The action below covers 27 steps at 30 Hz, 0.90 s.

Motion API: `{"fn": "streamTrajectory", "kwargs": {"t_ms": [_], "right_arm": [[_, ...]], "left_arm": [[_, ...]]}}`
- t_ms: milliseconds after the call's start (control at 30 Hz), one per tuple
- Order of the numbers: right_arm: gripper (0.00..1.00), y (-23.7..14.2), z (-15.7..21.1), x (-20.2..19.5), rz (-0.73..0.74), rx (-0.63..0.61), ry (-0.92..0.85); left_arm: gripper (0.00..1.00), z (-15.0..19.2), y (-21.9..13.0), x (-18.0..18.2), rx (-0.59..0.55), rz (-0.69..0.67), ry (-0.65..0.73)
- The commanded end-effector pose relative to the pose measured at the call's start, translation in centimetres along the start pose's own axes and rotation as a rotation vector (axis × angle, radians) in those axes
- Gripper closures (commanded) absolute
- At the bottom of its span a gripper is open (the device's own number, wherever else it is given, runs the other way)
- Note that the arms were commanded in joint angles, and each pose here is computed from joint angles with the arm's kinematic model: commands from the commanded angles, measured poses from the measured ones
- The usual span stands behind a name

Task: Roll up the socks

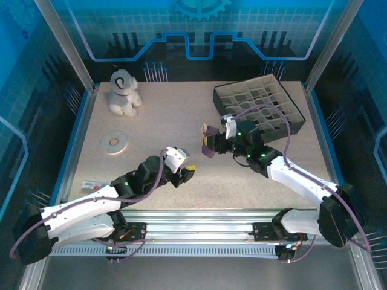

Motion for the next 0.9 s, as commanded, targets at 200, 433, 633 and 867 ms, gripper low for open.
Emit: {"fn": "streamTrajectory", "kwargs": {"t_ms": [200, 433, 633, 867], "right_arm": [[1.0, -5.1, -8.4, -0.6, 0.061, -0.211, -0.364], [1.0, -6.2, -13.7, -8.0, 0.228, -0.305, -0.332], [1.0, -5.0, -16.5, -13.6, 0.303, -0.294, -0.276], [1.0, -2.7, -17.9, -16.7, 0.325, -0.366, -0.437]], "left_arm": [[0.46, -0.1, 1.2, 2.9, 0.03, -0.063, -0.173], [0.52, -2.4, 5.9, 4.1, 0.036, 0.045, -0.275], [0.51, -4.3, 11.8, 4.9, 0.077, 0.152, -0.319], [0.5, -5.2, 19.9, 6.1, 0.118, 0.155, -0.419]]}}
Point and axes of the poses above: each hand's point on the last joint's axis, 136 mm out from that joint toward the fingers, its own y axis out along the fingers, its own x axis along the line the jaws close on, z = x × y, the point moved 3 cm from there along -y, back along the fingers, and after that the axes turned 15 degrees about y, right-handed, at the moved point
